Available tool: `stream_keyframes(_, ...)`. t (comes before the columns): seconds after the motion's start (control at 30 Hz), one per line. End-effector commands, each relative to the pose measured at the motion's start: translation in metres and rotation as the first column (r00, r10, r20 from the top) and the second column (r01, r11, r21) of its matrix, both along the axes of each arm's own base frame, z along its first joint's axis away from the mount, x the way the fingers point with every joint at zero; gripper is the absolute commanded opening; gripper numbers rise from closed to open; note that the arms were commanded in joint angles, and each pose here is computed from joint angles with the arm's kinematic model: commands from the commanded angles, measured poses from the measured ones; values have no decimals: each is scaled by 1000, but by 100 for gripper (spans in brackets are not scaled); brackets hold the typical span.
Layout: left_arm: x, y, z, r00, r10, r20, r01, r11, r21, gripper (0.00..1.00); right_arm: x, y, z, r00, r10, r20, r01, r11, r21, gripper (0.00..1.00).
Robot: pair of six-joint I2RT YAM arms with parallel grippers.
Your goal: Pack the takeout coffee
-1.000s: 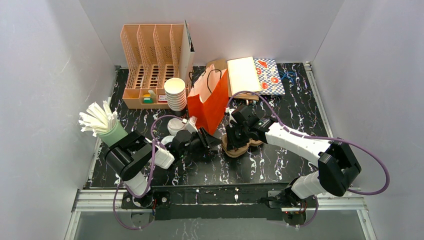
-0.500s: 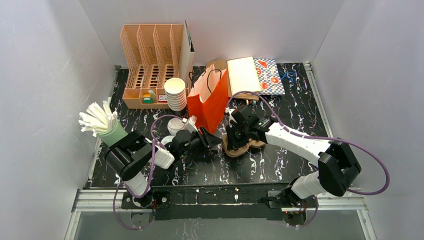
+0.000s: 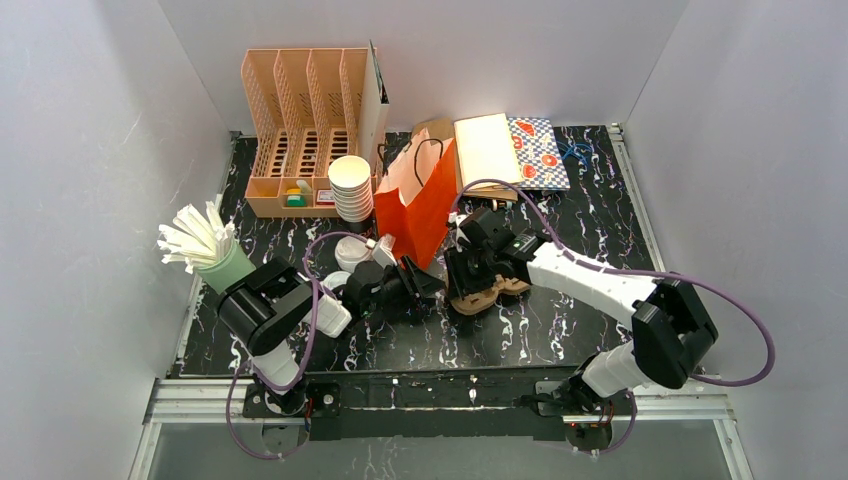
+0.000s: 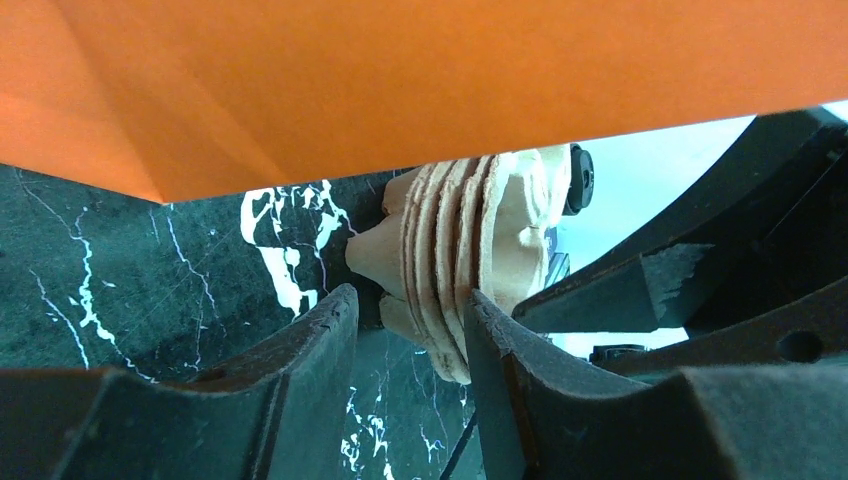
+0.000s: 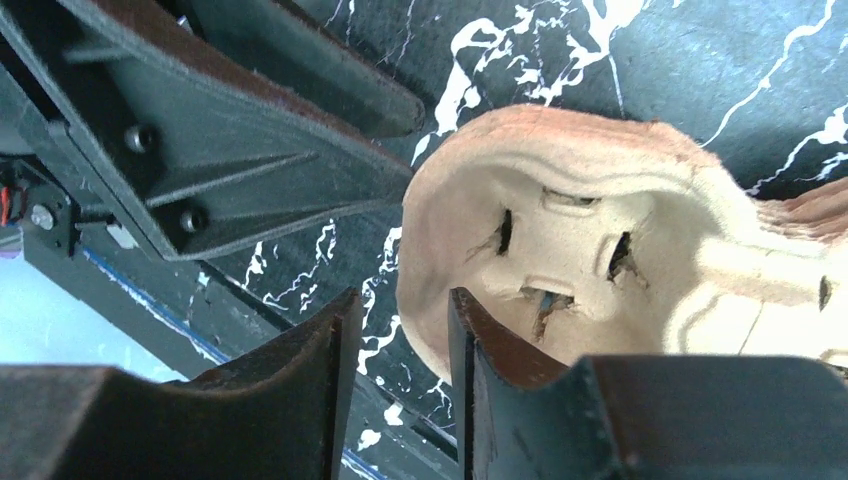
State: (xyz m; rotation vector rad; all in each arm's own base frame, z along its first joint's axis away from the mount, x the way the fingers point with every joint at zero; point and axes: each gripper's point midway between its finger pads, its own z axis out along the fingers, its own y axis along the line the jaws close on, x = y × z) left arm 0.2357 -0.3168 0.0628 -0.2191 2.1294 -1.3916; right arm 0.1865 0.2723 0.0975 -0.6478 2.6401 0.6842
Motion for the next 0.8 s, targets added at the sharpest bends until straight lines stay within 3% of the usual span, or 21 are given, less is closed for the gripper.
stream_keyframes(0.0, 6, -5, 8, 1000, -5, 26, 6, 1000, -21, 41, 20, 8, 7, 998, -22, 61, 23, 1000, -15, 47)
stream_keyframes(0.17, 7, -6, 7, 1000, -6, 26, 7, 1000, -21, 41, 23, 9, -4, 998, -15, 59, 18, 999, -41, 49)
stream_keyframes(0.6, 8, -6, -6, 1000, -12, 24, 11, 1000, 13, 41, 16, 9, 6, 999, -1, 53, 1, 1000, -9, 26)
stream_keyframes(0.77, 7, -2, -15, 1000, -6, 21, 6, 999, 38, 41, 14, 4, 15, 998, -10, 70, 10, 1000, -4, 24)
